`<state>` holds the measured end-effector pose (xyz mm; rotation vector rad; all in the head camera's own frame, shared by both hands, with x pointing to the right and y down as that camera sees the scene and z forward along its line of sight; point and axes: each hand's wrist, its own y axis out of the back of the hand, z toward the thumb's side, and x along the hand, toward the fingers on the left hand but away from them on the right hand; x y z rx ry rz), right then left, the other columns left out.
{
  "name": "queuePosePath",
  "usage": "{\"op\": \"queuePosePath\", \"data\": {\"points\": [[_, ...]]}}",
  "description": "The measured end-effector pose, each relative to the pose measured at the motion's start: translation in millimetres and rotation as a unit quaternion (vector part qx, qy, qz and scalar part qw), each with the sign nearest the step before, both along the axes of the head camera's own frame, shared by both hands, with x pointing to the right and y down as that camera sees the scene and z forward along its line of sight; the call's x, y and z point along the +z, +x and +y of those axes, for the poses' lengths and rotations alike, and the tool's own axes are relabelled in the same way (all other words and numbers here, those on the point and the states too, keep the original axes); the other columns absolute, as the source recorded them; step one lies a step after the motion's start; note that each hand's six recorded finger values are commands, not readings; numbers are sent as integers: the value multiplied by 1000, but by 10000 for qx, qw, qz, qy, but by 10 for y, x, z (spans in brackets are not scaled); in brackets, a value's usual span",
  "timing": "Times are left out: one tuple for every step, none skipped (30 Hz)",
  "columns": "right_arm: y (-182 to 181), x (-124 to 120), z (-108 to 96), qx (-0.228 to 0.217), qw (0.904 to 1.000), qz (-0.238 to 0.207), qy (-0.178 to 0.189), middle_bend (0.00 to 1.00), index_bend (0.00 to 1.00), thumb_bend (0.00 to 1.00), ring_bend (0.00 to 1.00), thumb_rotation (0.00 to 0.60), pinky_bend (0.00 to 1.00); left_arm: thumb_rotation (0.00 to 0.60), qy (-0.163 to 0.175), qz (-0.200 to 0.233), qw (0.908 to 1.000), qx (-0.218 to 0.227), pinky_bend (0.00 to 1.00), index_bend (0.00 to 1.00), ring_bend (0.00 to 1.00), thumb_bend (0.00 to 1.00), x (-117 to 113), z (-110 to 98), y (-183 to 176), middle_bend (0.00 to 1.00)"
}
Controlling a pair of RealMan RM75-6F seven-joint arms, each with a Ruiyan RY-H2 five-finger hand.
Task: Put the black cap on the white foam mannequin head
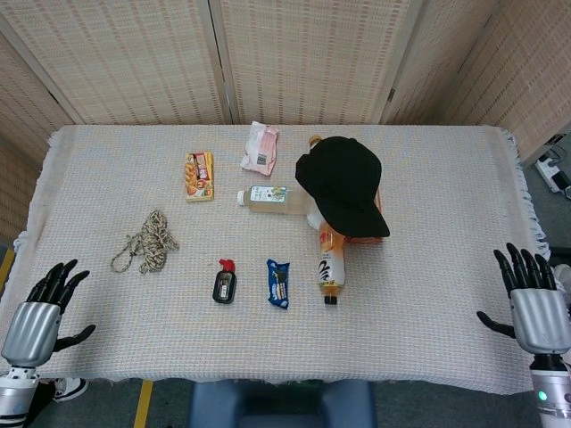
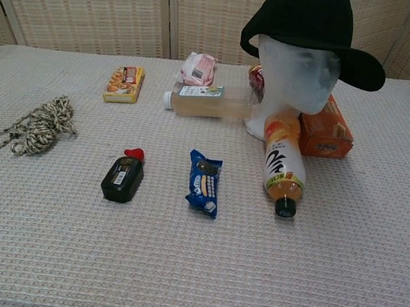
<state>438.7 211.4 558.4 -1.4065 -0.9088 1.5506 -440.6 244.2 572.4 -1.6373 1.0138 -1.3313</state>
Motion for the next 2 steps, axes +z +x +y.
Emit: {"op": "queuePosePath", "data": {"points": [[8, 1, 0, 21, 10000, -26, -38, 0, 0, 0, 0, 505, 39, 600, 20, -3, 10000, 8, 217, 182, 38, 64, -3, 2, 5, 94], [11, 7, 3, 30, 10000, -44, -79, 0, 0, 0, 0, 505, 39, 600, 46, 5, 10000, 15, 217, 182, 38, 63, -10, 3, 13, 93]]}}
